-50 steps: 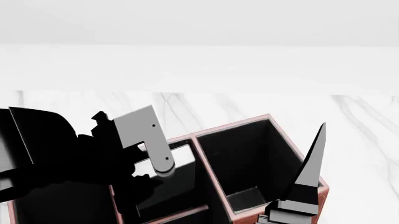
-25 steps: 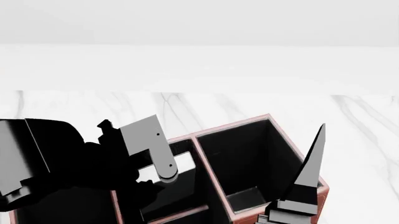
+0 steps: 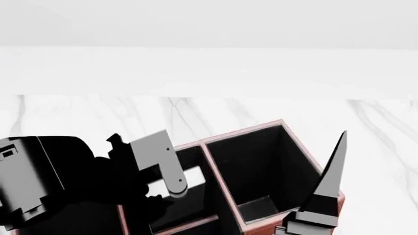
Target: Pick up the book and place it in the front compartment of the caddy.
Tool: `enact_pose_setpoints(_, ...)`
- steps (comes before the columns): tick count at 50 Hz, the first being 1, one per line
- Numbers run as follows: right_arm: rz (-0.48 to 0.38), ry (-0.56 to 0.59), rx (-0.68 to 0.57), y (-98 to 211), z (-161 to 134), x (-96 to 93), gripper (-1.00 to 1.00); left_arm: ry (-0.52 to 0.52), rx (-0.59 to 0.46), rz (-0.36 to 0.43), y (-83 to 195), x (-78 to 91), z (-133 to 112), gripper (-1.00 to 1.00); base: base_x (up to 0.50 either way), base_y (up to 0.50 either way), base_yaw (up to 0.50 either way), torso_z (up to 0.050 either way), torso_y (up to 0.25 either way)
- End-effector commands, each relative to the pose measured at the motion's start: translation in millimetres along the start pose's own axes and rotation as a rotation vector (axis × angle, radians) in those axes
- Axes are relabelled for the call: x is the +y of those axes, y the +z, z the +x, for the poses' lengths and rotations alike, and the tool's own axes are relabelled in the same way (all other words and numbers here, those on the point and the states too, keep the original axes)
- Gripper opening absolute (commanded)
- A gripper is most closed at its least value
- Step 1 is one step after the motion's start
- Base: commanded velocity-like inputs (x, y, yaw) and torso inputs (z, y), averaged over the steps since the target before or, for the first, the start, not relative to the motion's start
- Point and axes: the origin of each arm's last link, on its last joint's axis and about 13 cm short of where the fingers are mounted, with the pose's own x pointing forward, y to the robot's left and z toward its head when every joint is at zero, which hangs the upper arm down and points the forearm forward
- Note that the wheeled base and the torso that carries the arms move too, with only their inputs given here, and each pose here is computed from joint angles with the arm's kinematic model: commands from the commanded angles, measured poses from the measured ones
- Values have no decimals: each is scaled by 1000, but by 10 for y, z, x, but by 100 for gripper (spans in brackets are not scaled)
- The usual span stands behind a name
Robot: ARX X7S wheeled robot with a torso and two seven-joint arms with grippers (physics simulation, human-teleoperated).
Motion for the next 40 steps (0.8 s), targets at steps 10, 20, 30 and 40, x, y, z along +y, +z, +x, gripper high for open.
enact_pose_setpoints(10, 31, 19, -17, 23, 7, 1, 100, -2, -54, 20, 27, 31, 155, -100, 0, 0, 0, 1, 1)
enact_pose_setpoints(20, 28, 22, -15, 10, 10, 6, 100, -4, -52, 12, -9, 25, 200, -100, 0, 0, -1, 0, 1)
enact_pose_setpoints(30, 27, 22, -15, 15, 12, 8, 100, 11, -28, -1, -15, 25, 233, 100, 0, 0, -1, 0, 0)
enact_pose_setpoints(40, 27, 25, -16, 19, 11, 17, 100, 34, -31, -3, -15, 36, 223, 100, 6, -1, -5, 0, 0)
